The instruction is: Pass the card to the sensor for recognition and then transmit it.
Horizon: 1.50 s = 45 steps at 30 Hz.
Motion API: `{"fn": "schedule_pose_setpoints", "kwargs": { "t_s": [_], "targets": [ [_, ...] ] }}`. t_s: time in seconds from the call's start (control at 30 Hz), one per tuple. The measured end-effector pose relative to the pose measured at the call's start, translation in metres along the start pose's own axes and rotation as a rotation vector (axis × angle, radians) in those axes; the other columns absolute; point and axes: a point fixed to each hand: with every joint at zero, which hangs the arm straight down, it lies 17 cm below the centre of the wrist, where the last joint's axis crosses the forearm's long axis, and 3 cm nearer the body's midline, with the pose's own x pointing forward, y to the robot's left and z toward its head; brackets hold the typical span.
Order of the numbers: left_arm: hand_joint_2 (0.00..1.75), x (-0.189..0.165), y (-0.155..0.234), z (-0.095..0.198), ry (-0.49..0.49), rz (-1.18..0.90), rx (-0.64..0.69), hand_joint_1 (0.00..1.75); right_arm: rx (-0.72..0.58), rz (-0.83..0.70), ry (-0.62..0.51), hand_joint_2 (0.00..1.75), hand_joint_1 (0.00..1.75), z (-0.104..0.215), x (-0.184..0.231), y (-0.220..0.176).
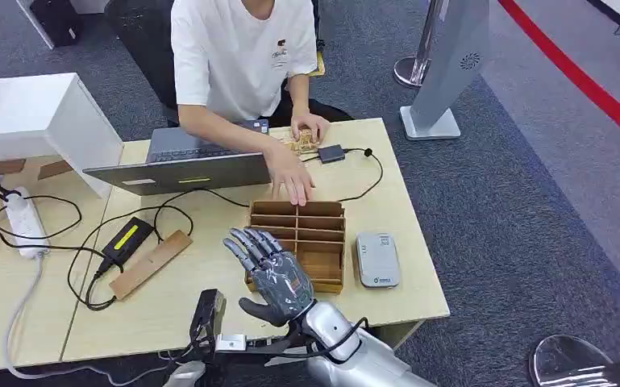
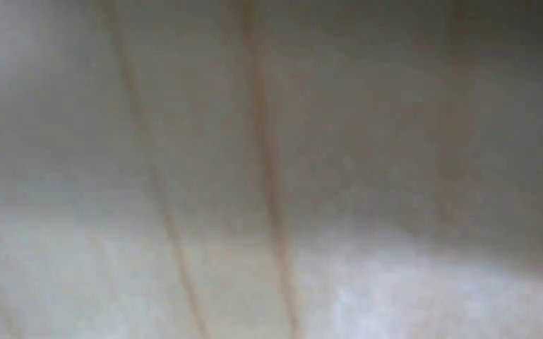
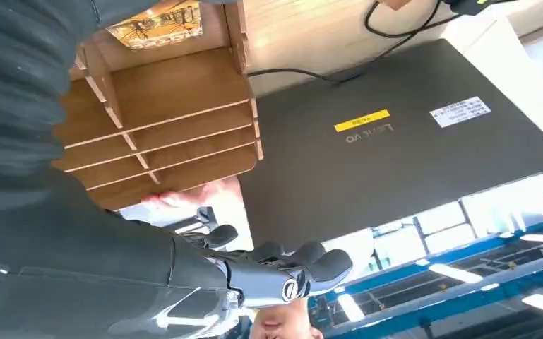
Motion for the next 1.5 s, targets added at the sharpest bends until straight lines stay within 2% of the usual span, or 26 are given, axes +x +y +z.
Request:
{"fn": "schedule_pose_setpoints", "kwargs": {
  "t_s": [1.5],
  "targets": [
    [1.75, -0.008, -0.007, 0.002, -0.022, -0.033, -0.036, 0.00, -0.007, 0.014, 0.033, 1.75, 0.00, 0.018, -0.006, 0.006]
  ]
}}
